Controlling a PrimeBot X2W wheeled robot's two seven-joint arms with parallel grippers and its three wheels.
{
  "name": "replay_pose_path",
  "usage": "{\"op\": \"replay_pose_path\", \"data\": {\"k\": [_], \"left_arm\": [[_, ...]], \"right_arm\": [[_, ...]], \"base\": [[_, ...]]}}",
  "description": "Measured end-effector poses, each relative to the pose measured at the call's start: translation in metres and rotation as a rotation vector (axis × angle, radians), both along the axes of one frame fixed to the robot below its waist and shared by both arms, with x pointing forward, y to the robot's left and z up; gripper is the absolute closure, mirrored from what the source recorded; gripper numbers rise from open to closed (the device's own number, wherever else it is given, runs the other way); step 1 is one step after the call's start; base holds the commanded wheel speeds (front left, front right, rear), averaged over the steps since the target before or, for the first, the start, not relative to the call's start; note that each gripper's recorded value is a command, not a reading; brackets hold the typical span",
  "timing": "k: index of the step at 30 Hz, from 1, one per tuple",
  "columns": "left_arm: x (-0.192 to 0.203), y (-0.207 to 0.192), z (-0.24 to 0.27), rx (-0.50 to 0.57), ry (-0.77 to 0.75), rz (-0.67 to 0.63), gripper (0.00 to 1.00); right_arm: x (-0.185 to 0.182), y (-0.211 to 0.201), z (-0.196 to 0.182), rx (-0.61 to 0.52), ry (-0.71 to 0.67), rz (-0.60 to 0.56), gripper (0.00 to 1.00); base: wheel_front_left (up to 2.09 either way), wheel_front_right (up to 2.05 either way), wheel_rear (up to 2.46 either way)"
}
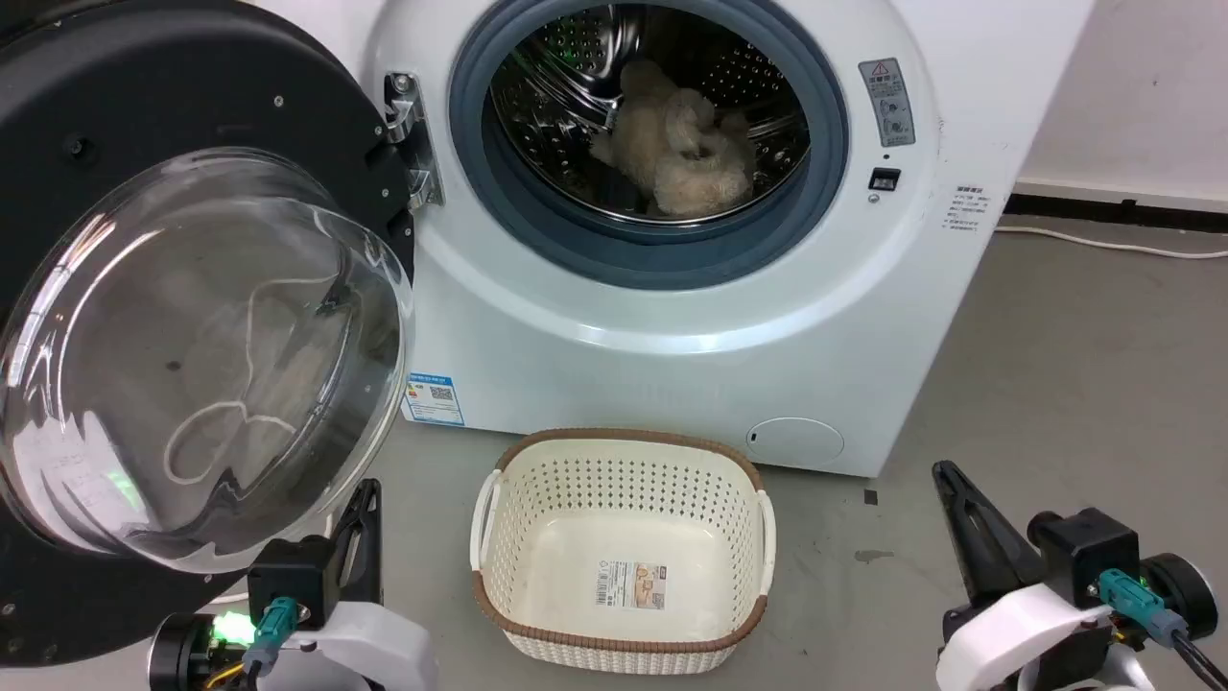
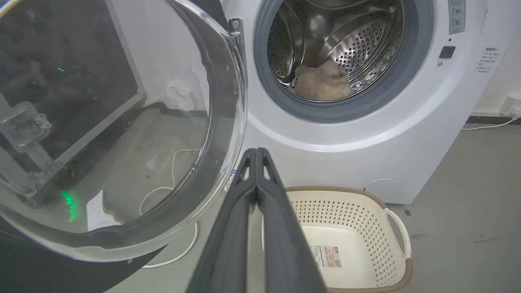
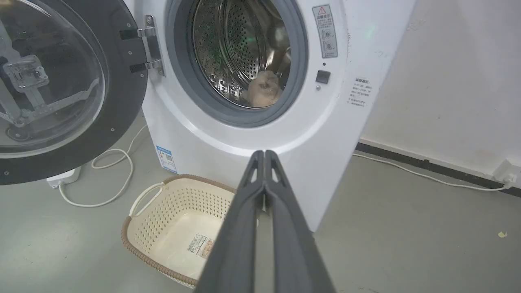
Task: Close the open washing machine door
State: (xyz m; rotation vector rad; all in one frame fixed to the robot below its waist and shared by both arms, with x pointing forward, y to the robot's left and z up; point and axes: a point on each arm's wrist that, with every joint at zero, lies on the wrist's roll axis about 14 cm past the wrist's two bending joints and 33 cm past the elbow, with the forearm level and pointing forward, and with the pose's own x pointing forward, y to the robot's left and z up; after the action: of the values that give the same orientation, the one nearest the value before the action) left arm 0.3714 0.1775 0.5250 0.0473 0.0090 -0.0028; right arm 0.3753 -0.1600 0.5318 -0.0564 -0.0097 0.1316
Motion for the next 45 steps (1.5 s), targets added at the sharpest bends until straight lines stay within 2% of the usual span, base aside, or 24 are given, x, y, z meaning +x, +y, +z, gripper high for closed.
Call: {"op": "replay_pose_path", "data": {"k": [21, 22, 35, 45], "left_arm": [[0.000, 0.000, 0.000, 0.000, 0.000, 0.000, 1.00], [0.000, 0.000, 0.000, 0.000, 0.000, -0.001, 0.00], [-0.001, -0.003, 0.002, 0.000, -0.013, -0.009, 0.00], [-0.008, 0.005, 0.007, 0.003, -0.043, 0.015, 0.00]], "right_arm": [[0.000, 0.000, 0.000, 0.000, 0.000, 0.000, 1.00], [0.000, 0.000, 0.000, 0.000, 0.000, 0.000, 0.00], [0.001, 0.000, 0.002, 0.016, -0.011, 0.000, 0.00], [0.005, 0.015, 0.007, 0.023, -0.039, 0.044, 0.00]], "base": [[0.00, 0.00, 0.00], [0.00, 0.00, 0.00], [0.00, 0.00, 0.00], [0.00, 0.00, 0.00]]}}
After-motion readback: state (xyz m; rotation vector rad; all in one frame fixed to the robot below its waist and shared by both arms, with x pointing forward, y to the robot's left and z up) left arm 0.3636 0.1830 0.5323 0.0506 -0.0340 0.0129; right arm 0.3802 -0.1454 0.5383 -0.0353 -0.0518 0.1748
